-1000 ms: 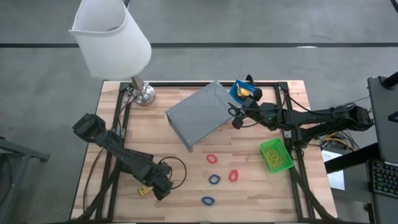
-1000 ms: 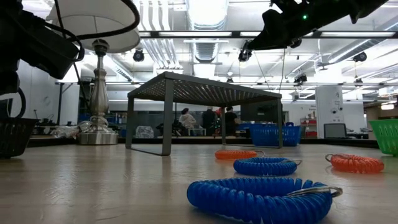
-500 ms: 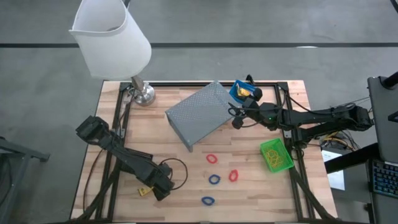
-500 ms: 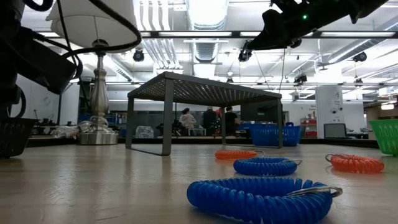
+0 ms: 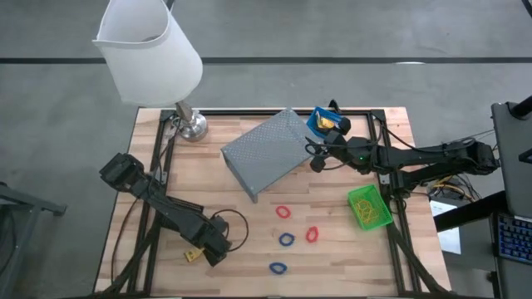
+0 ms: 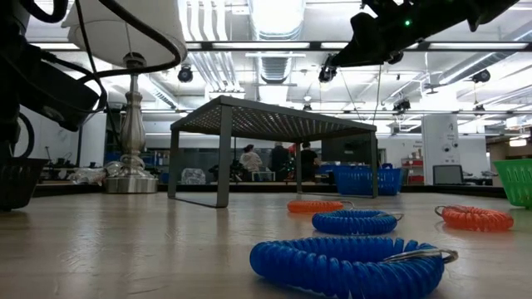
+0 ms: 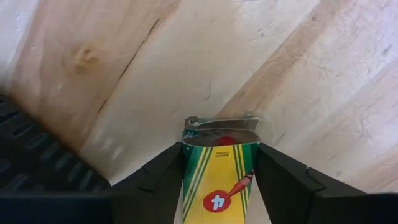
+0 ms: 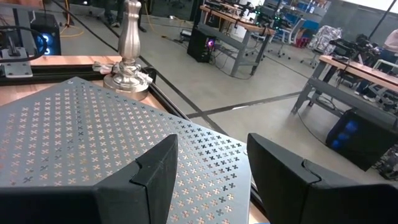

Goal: Pick & Place Office Desk Supplies
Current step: Put the crayon box into the blue basket

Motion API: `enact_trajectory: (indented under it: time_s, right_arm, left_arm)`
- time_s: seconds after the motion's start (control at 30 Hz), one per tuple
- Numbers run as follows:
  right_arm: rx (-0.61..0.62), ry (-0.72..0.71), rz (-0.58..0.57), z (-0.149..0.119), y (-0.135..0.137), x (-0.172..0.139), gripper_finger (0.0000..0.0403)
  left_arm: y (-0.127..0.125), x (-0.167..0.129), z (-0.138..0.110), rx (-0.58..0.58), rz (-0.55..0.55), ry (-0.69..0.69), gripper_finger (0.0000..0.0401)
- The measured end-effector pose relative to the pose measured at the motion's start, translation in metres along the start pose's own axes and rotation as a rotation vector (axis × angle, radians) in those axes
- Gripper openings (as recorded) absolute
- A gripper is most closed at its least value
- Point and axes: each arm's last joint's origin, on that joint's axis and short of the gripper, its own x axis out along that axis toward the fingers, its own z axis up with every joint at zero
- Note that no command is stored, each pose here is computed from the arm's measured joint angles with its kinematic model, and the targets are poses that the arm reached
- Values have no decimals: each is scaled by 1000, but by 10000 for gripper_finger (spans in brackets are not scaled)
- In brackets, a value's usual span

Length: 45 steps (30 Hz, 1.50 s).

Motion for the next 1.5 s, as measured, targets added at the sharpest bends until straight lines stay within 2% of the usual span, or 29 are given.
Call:
enact_trajectory:
  time_s: [0.3, 0.87, 1.07, 1.43, 1.5]
  right_arm:
    - [0, 0, 0, 0, 0, 0, 192]
    - [2, 0, 0, 0, 0, 0, 192]
    - [0, 0, 0, 0, 0, 0, 192]
    - [2, 0, 0, 0, 0, 0, 192]
    - [0, 0, 0, 0, 0, 0, 192]
  left_arm:
    - [0, -3, 0, -23, -5, -5, 140]
    - [3, -48, 2, -16, -155, -220, 135]
    - [10, -73, 3, -41, -193, -440, 135]
    - [25, -119, 6, -195, -232, -1011, 135]
    - [25, -124, 7, -196, -217, -1101, 135]
